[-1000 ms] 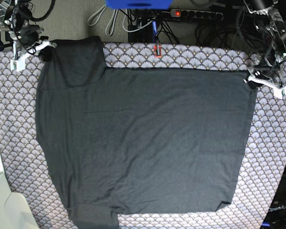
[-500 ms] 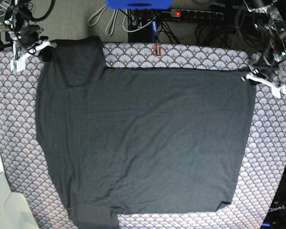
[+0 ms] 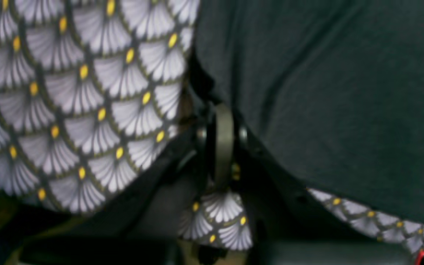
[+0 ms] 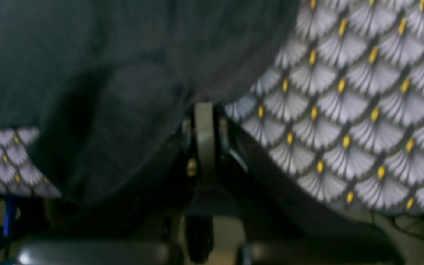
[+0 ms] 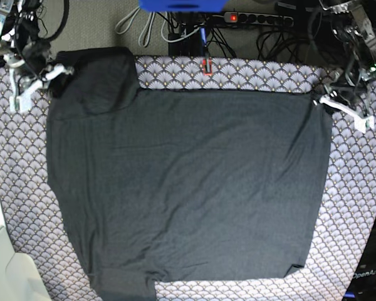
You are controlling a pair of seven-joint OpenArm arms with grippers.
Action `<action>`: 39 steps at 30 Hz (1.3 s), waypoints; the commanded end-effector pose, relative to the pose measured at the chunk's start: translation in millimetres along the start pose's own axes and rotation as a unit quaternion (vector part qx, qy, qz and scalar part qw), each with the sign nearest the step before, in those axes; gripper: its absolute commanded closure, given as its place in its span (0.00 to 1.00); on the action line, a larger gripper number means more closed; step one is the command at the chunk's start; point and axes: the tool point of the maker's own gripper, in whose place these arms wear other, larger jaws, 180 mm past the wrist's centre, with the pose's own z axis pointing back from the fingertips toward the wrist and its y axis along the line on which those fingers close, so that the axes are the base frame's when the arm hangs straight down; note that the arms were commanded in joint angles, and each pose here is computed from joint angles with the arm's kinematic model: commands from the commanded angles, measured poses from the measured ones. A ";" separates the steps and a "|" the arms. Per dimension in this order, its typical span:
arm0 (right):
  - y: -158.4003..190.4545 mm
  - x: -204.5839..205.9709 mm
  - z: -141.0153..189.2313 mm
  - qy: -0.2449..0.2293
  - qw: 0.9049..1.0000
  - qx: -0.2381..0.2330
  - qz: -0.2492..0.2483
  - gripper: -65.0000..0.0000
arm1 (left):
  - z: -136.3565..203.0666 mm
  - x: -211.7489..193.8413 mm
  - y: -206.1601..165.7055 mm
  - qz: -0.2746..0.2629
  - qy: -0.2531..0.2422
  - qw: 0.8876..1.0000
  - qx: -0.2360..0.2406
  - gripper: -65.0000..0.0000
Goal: Fold the T-shirt properly
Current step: 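Lift the shoulder edge and fold it over toward the hem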
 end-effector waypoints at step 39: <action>-26.7 201.1 -49.3 -0.164 0.986 0.020 -0.015 1.00 | -13.3 139.9 -27.7 0.011 -0.110 0.994 -0.010 0.99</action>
